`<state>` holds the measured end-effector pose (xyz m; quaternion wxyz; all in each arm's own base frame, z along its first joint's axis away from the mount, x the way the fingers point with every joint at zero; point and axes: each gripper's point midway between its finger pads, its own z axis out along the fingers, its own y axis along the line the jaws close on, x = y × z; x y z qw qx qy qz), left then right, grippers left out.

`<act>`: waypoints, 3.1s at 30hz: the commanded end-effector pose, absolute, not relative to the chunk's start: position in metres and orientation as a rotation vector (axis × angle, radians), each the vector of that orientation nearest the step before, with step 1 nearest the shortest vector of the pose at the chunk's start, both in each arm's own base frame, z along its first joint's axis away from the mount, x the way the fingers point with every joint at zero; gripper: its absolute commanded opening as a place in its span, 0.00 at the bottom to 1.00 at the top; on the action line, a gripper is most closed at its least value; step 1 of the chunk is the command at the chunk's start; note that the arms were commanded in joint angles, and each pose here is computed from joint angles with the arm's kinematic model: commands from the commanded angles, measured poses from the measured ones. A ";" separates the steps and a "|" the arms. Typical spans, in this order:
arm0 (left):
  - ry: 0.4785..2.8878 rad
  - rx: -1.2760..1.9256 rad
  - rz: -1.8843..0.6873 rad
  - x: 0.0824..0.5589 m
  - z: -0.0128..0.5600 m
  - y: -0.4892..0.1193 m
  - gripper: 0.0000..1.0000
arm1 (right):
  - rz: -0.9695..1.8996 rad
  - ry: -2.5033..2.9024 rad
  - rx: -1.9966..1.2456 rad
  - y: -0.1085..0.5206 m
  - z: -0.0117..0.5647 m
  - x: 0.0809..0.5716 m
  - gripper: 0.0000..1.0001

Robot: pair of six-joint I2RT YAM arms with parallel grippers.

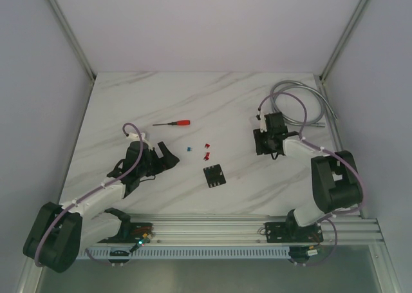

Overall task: Snap on the fuse box
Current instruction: Pick up the fuse from the center of the board.

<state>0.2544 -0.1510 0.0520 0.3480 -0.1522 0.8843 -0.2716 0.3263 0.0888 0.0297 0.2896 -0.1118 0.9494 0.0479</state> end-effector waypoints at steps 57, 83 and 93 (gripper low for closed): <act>2.228 -0.334 -0.937 0.265 0.103 -0.184 1.00 | 0.401 2.313 -0.616 0.181 0.064 0.316 0.20; 2.125 -0.220 -1.289 0.285 0.150 -0.256 0.59 | 0.765 1.925 -0.883 0.322 0.147 0.275 0.21; 2.129 -0.211 -1.334 0.283 0.150 -0.269 0.48 | 0.831 1.860 -0.906 0.338 0.159 0.265 0.21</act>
